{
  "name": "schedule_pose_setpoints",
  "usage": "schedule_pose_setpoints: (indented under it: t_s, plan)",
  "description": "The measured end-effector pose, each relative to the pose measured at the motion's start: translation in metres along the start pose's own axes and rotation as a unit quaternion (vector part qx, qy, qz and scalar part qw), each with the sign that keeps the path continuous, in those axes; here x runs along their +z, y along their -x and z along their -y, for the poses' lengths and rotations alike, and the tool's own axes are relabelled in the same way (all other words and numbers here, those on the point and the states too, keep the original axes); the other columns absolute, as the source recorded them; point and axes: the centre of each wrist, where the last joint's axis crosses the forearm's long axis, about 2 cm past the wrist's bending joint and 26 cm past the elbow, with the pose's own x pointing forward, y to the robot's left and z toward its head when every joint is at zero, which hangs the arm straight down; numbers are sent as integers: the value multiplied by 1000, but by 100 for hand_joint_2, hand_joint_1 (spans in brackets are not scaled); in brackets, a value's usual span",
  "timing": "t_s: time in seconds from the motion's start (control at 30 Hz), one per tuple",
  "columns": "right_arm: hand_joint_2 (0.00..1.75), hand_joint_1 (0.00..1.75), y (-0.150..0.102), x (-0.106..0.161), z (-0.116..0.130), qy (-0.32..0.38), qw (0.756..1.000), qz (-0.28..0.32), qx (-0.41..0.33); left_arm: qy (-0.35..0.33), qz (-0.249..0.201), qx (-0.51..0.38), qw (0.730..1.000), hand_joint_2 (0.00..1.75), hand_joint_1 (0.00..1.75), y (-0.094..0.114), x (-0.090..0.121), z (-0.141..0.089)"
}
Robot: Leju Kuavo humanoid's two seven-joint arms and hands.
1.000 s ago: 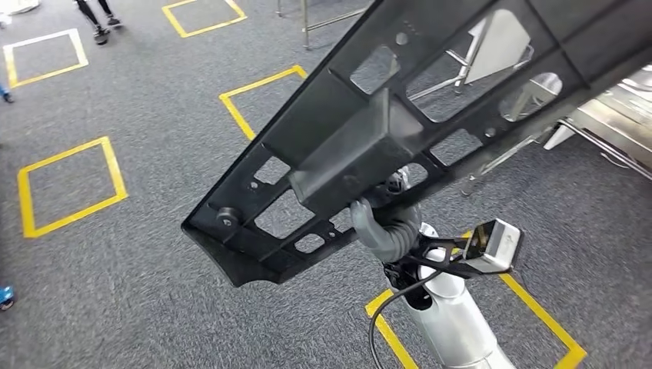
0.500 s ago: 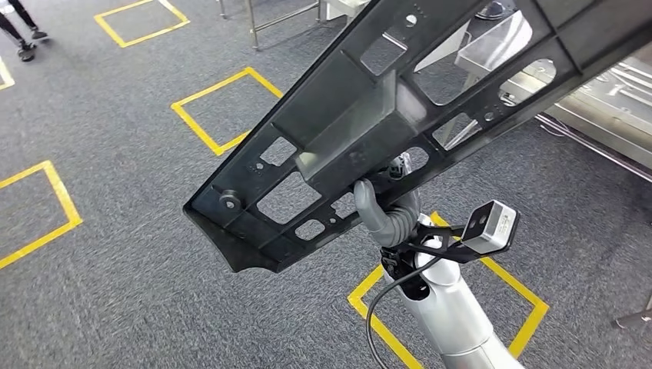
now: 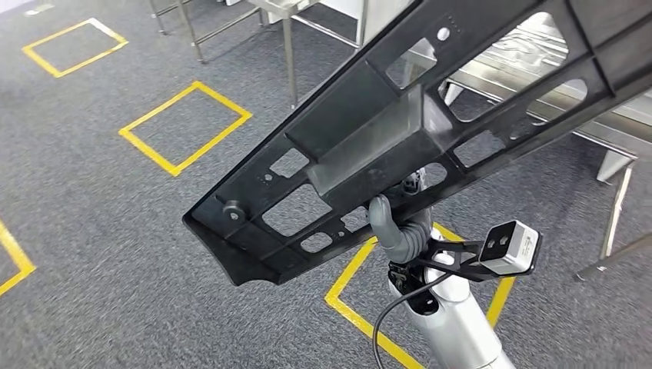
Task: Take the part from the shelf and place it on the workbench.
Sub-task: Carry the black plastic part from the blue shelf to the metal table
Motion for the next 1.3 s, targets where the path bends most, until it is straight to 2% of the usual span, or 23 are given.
schedule_pose_setpoints:
  t_s: [1.3]
  plan:
    - [175, 175, -8, 11, 9, 0, 1000, 0, 11, 6, 6, -3, 1000, 0, 0, -5, -1, 2]
